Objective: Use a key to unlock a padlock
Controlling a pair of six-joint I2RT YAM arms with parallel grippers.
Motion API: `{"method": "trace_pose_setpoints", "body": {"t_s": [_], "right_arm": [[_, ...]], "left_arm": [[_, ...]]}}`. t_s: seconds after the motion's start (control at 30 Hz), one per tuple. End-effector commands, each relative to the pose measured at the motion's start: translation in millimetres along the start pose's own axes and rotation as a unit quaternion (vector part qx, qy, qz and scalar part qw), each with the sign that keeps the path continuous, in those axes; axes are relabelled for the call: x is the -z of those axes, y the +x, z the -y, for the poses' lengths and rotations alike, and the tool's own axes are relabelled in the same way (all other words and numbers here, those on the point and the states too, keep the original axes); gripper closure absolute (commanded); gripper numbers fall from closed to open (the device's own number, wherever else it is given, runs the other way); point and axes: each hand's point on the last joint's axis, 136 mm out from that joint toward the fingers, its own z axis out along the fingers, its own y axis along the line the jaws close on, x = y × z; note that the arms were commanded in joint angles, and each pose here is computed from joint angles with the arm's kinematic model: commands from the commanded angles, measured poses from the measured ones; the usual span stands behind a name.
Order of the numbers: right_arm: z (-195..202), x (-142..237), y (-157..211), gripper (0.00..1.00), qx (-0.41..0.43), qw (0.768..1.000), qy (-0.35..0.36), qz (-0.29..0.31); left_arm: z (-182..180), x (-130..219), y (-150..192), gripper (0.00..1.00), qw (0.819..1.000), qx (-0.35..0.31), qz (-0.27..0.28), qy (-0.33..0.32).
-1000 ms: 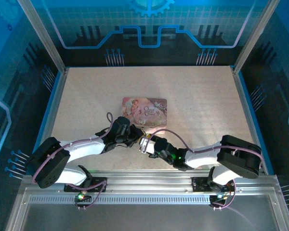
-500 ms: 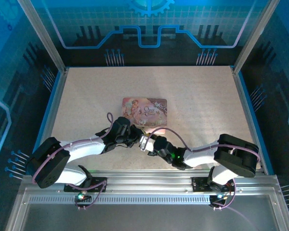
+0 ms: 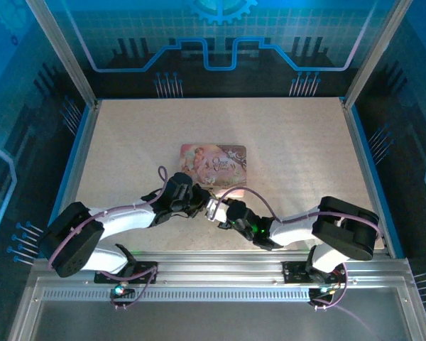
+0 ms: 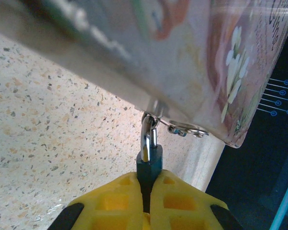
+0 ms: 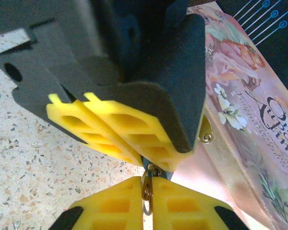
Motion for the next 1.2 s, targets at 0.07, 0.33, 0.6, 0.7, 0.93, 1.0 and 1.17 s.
{"method": "trace_pose_setpoints", "body": {"t_s": [0.07, 0.33, 0.6, 0.7, 0.93, 1.0, 1.17], "right_arm": [[11, -4, -14, 0.99, -0.032, 0.999, 0.021, 0.022], [12, -2, -12, 1.0, -0.069, 0.997, 0.022, 0.029], [16, 0, -14, 1.0, -0.141, 0.989, 0.015, 0.035], [16, 0, -14, 1.0, -0.175, 0.984, 0.011, 0.035], [18, 2, -21, 1.0, -0.273, 0.961, -0.004, 0.05], [17, 2, -23, 1.0, -0.303, 0.952, -0.015, 0.052], [13, 3, -27, 1.0, -0.357, 0.931, -0.043, 0.057]], "left_arm": [[28, -1, 5, 1.0, 0.999, -0.006, -0.011, 0.038], [27, -2, 6, 1.0, 0.999, -0.005, -0.013, 0.037], [26, -3, 6, 1.0, 0.999, -0.004, -0.013, 0.037], [26, -3, 6, 1.0, 0.999, -0.004, -0.013, 0.037], [25, -4, 8, 1.0, 0.999, -0.005, -0.014, 0.035], [24, -4, 8, 1.0, 0.999, -0.005, -0.013, 0.035], [24, -4, 8, 1.0, 0.999, -0.006, -0.013, 0.034]]}}
